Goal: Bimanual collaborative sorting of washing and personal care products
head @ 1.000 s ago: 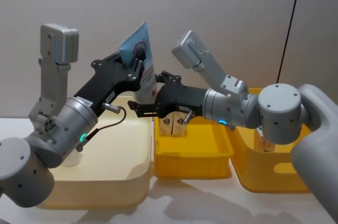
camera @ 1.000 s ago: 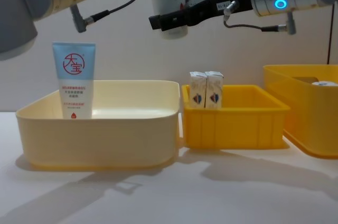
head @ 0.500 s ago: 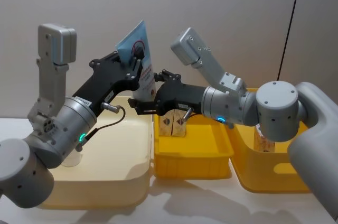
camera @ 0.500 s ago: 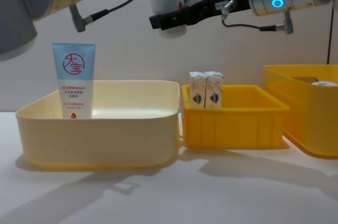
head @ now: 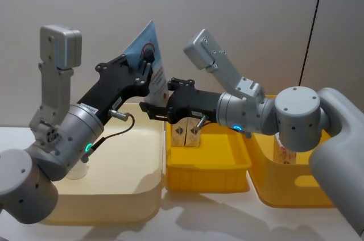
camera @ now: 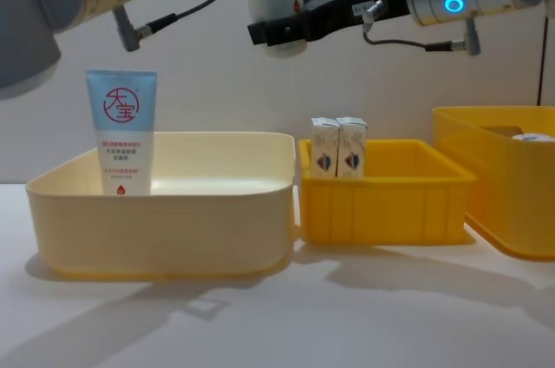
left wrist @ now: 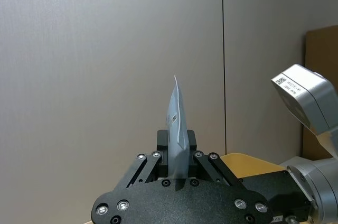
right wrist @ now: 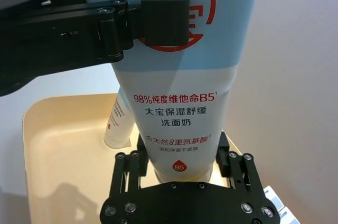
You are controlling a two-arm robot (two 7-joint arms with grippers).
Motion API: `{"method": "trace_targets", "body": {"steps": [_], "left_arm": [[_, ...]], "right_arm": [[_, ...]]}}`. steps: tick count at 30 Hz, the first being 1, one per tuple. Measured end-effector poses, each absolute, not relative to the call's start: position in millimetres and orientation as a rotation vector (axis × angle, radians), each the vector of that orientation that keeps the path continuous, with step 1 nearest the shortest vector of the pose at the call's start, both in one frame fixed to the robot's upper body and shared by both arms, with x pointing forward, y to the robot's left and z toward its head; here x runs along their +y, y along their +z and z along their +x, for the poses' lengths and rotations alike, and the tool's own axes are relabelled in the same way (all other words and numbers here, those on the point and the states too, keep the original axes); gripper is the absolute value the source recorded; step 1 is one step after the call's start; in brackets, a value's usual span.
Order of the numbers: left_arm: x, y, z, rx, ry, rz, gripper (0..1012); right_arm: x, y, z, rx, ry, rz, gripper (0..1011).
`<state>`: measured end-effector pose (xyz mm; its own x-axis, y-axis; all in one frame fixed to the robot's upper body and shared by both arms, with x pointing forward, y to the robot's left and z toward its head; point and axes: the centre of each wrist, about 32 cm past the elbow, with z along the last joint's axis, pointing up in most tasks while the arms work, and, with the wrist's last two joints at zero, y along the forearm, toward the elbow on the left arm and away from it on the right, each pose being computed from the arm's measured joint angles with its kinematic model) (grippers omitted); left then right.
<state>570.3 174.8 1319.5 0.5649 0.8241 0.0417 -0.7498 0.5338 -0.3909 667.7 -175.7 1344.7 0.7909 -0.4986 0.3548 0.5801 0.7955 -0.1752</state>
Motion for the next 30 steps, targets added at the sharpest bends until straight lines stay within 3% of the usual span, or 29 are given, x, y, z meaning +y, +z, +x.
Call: {"method": "trace_targets", "body": {"steps": [4, 30], "left_arm": [[174.8, 1319.4, 570.2, -0.233, 0.948, -0.350, 178], [174.6, 1319.4, 570.2, -0.233, 0.949, -0.350, 177]], "right_arm": [[-175.8, 1344.8, 667.9, -0.299, -0.590, -0.284, 668], [-175.8, 1344.9, 668.4, -0.297, -0.591, -0.283, 662]]}}
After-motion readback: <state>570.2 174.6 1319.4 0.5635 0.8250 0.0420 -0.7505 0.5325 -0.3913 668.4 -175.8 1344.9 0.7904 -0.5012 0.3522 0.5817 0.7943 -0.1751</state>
